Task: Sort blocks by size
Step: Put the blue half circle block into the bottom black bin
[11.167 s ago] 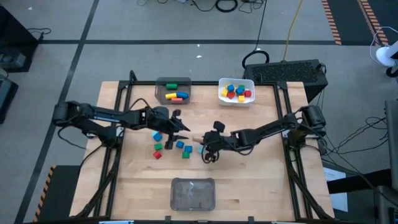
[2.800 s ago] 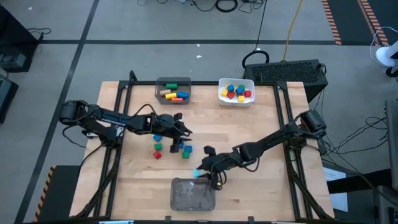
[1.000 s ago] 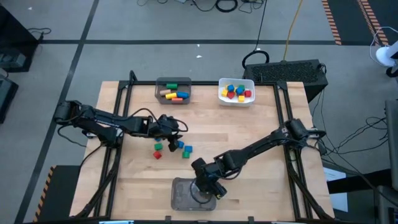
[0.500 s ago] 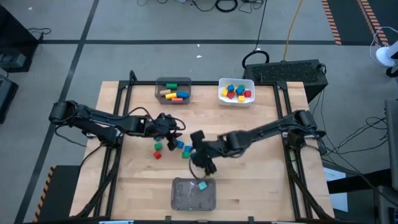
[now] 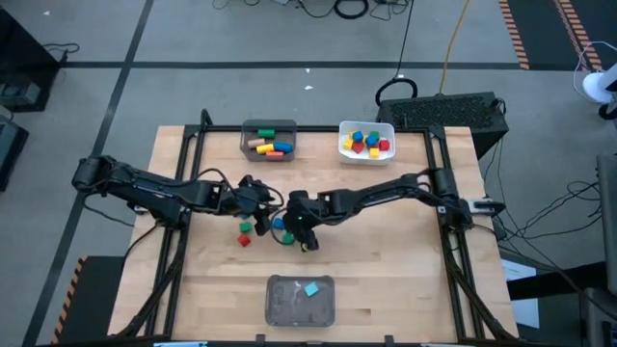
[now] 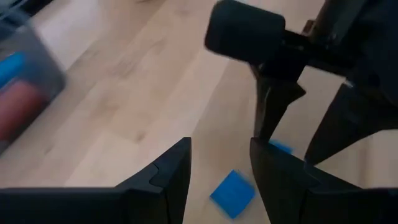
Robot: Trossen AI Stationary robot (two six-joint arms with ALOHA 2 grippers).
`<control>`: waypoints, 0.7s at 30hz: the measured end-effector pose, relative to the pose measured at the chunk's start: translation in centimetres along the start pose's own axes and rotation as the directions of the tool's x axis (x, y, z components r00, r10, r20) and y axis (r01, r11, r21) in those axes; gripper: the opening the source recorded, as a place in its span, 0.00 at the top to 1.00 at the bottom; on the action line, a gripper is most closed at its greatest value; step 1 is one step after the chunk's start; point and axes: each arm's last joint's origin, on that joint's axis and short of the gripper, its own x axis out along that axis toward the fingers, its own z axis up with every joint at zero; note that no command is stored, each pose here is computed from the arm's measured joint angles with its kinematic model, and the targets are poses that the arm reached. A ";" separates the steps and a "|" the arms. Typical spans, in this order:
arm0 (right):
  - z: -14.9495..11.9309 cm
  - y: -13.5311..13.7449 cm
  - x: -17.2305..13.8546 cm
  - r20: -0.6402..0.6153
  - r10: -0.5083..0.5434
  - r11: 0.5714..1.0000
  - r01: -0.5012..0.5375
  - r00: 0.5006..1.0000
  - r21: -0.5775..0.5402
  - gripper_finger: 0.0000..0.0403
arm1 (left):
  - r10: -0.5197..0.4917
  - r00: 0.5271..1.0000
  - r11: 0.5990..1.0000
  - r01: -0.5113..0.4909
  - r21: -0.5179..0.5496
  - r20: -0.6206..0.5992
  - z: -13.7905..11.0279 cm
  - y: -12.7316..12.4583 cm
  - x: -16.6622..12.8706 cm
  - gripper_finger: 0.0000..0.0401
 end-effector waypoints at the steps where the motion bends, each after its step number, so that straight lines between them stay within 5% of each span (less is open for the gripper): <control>1: -0.2 -0.2 0.4 -0.001 -0.003 1.000 0.003 1.000 0.008 0.46 | 0.019 1.000 1.000 -0.019 0.006 -0.012 -0.2 0.1 -0.1 0.58; 8: -1.1 -0.8 1.7 -0.041 -0.006 0.998 0.009 0.999 0.063 0.46 | 0.130 0.990 0.991 -0.128 0.027 -0.046 -0.7 0.8 -0.6 0.58; 21: -1.2 -0.1 1.9 -0.041 0.054 0.996 -0.051 0.998 0.073 0.46 | 0.129 0.991 0.991 -0.129 0.024 -0.039 -0.7 0.8 -0.7 0.58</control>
